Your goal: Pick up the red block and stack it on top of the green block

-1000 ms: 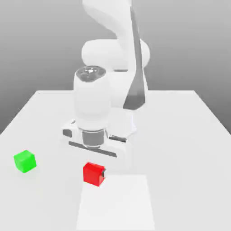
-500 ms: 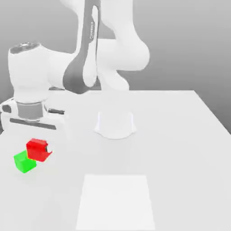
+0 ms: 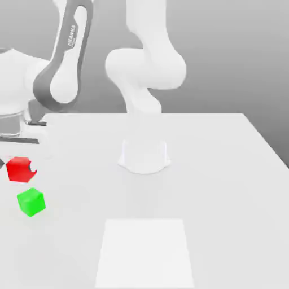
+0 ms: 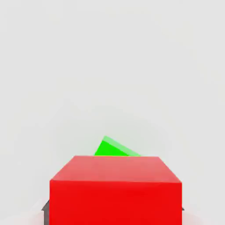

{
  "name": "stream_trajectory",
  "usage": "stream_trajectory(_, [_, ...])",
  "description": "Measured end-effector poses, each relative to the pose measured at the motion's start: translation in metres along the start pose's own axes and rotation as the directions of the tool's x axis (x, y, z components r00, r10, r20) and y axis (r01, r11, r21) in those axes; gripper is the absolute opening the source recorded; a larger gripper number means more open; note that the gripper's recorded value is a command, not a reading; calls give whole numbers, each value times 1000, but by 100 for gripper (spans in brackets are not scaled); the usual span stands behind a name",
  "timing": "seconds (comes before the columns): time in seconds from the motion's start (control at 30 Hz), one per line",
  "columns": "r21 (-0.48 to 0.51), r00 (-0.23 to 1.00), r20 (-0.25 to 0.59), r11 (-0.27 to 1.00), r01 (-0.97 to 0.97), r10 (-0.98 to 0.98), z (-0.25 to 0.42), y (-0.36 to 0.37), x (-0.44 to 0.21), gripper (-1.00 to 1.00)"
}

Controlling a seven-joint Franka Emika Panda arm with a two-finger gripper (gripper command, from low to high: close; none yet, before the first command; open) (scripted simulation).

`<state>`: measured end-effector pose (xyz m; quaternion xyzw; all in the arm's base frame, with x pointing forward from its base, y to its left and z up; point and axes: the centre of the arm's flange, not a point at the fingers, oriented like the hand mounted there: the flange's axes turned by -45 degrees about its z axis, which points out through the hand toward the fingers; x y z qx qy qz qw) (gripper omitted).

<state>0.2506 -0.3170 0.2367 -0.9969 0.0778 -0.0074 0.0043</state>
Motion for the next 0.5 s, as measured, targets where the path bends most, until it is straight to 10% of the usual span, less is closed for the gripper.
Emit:
stream_trajectory(0.43, [-7,1000,11,1000,-9,9,53,0,-8,-100])
stream_trajectory(0.47, [-8,1000,13,1000,-10,10,56,-1,-9,100])
stream_trajectory(0.5, [-8,1000,13,1000,-10,10,56,-1,-9,100])
